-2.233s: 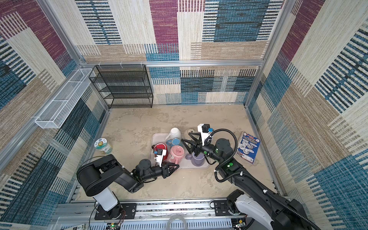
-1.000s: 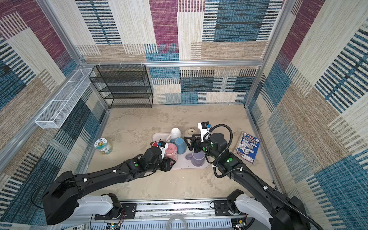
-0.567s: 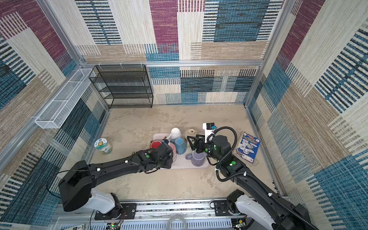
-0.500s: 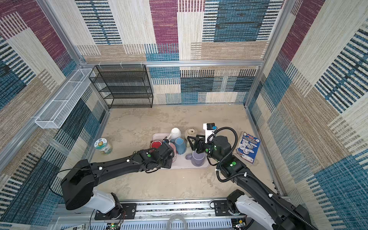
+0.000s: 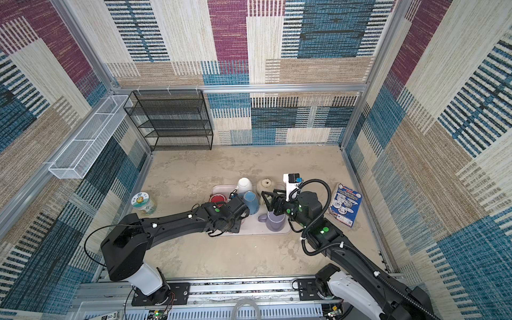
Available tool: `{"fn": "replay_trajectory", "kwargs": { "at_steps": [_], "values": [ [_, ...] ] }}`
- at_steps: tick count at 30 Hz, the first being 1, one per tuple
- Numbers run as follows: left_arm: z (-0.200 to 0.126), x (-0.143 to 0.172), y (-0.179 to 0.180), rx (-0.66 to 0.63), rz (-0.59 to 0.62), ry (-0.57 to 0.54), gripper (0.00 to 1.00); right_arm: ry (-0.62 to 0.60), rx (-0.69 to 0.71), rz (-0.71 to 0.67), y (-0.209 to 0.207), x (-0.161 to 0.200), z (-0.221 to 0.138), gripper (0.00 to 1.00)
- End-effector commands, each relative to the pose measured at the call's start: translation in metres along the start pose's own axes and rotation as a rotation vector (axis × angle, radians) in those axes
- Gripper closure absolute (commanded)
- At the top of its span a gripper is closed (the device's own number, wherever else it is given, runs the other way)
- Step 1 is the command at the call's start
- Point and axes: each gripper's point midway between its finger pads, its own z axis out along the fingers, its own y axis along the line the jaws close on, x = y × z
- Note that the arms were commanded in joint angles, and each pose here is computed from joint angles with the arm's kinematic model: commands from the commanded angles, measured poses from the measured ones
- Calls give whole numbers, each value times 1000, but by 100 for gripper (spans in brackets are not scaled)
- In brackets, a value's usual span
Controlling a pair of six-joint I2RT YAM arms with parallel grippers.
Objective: Turn the mug right side up
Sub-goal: Pick up the mug from the tray.
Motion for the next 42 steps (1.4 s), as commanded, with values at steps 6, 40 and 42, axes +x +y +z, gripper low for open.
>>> {"fn": "replay_trajectory", "kwargs": {
  "at_steps": [6,40,42],
  "values": [
    [1,-15,0,-34,22,-40,62,-35,-23,-7,5,-7,0,33],
    [-3,-11,8,-71,91,-15,64,-41,-23,-18,4,-7,-2,35],
    [-3,-12,9,-82,96,-16,63,-38,-23,-20,4,-6,-2,35]
  ]
}}
